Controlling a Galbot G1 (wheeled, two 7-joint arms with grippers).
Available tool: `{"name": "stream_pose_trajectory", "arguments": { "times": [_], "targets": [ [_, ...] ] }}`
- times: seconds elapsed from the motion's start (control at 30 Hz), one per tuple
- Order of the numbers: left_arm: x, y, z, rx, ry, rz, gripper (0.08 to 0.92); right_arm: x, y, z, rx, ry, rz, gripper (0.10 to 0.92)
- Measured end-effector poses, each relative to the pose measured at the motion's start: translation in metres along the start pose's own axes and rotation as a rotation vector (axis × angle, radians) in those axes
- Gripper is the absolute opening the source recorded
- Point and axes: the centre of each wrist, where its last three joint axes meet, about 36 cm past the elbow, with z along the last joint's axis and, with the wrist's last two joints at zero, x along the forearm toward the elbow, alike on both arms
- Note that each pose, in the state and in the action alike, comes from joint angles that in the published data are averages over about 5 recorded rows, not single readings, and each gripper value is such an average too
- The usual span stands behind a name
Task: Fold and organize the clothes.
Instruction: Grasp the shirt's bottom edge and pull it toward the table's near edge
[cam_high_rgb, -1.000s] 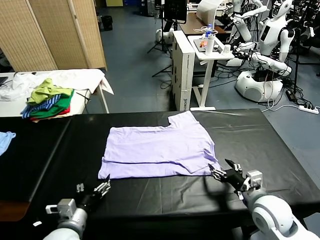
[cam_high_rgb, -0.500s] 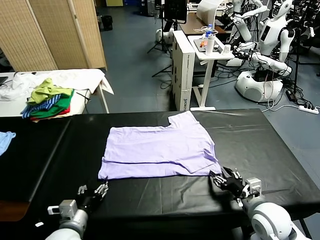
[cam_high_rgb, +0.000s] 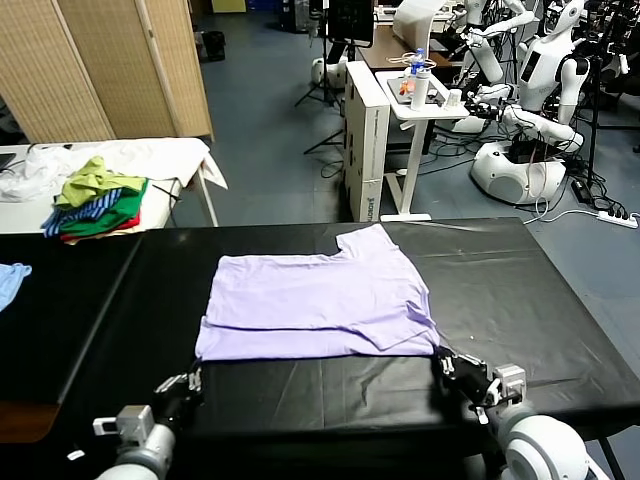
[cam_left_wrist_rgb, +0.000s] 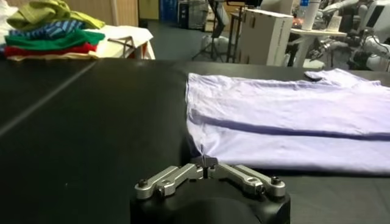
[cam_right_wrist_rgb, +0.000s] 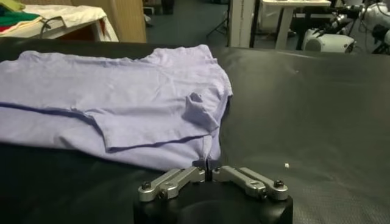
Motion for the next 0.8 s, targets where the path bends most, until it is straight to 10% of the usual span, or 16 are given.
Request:
{"name": "stream_pose_trajectory", "arguments": {
  "times": [0.5, 0.8],
  "targets": [
    [0.044, 0.011, 0.012, -0.078, 0.074, -0.047, 0.145, 0.023, 0.016, 0.001, 0.013, 0.044, -0.019, 0.167],
    [0.057, 0.013, 0.010, -0.076, 0.096, -0.074, 0.170, 0.045, 0.019, -0.010, 0.025, 0.058, -0.011, 0.671]
  ]
}}
